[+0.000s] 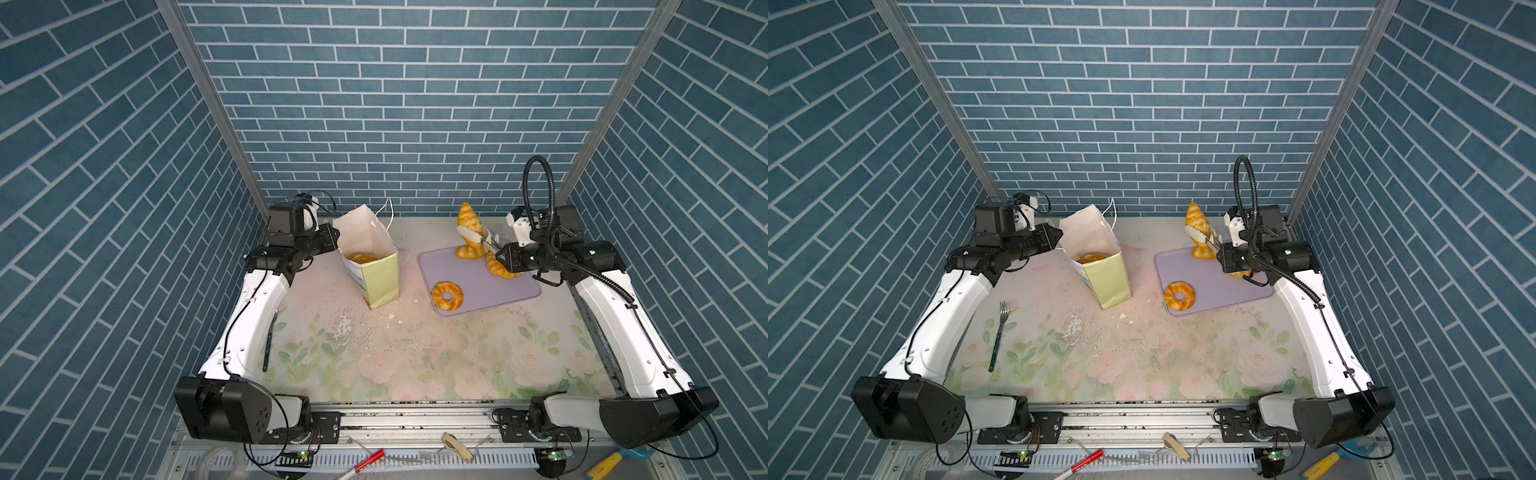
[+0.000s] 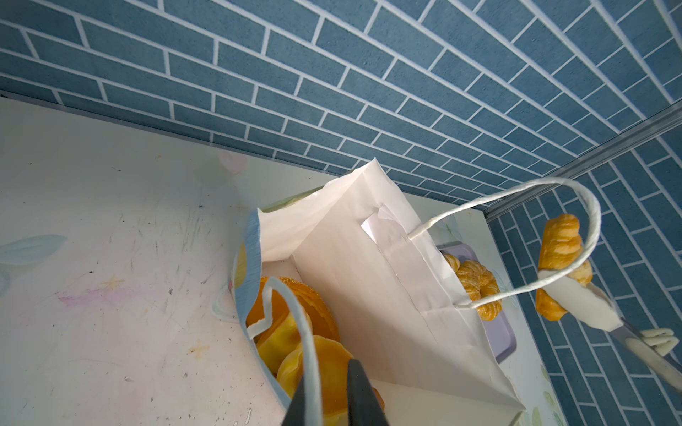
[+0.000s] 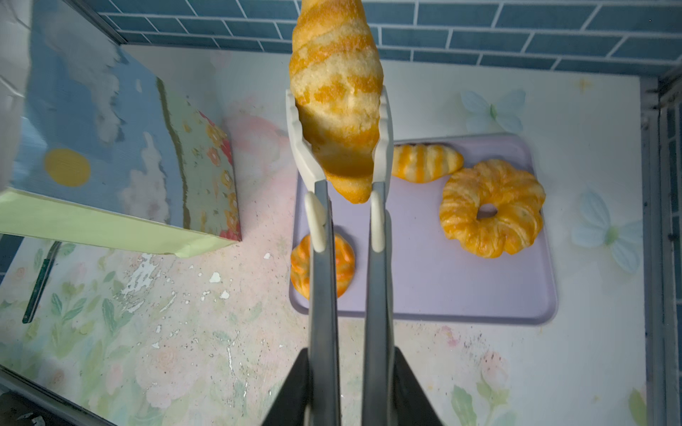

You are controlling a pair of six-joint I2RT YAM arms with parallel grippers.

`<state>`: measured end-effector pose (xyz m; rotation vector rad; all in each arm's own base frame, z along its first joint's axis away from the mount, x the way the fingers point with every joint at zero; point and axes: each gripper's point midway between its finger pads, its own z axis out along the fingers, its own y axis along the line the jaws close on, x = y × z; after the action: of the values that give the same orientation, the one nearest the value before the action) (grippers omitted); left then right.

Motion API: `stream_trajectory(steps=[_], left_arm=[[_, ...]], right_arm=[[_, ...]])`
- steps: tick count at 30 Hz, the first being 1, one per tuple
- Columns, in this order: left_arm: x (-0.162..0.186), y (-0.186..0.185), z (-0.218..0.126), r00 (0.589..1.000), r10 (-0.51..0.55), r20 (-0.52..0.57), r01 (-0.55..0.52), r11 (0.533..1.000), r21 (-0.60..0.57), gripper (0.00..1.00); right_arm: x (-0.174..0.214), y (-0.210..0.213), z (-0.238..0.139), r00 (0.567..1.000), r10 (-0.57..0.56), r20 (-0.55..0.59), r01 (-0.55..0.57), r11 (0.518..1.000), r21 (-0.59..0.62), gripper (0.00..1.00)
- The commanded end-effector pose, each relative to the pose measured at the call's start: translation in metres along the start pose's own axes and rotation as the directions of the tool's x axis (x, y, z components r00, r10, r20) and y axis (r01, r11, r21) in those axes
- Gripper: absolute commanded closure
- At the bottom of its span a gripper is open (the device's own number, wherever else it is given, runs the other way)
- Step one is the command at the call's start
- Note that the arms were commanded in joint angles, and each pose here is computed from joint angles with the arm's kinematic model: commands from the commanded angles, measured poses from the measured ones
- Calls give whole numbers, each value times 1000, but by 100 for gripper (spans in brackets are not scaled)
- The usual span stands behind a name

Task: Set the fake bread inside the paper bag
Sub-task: 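Lift the striped croissant with the tongs and carry it over the bag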

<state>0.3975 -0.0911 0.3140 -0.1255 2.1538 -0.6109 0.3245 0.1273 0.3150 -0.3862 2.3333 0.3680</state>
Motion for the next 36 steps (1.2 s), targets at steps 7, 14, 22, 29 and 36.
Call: stream_trajectory(steps=[7,14,22,29,36], left_arm=[[0,-5,-5,1000,14,12,-14,1000,11,83],[-2,-5,-7,1000,19,21,-19,1000,7,83],[5,-2,-10,1000,12,18,-12,1000,1,83],[10,1,-12,1000,10,19,-9,1000,-9,84],[10,2,-11,1000,8,17,-8,1000,-11,85]], right_arm=[[-94,86,-52,873,-278,401,349,930,-115,76],[-109,148,-56,780,-370,505,519,833,-192,76],[-92,208,-22,768,-434,471,606,730,-316,76],[-67,231,13,800,-454,392,591,709,-385,76],[-55,221,45,829,-479,289,557,751,-354,75]])
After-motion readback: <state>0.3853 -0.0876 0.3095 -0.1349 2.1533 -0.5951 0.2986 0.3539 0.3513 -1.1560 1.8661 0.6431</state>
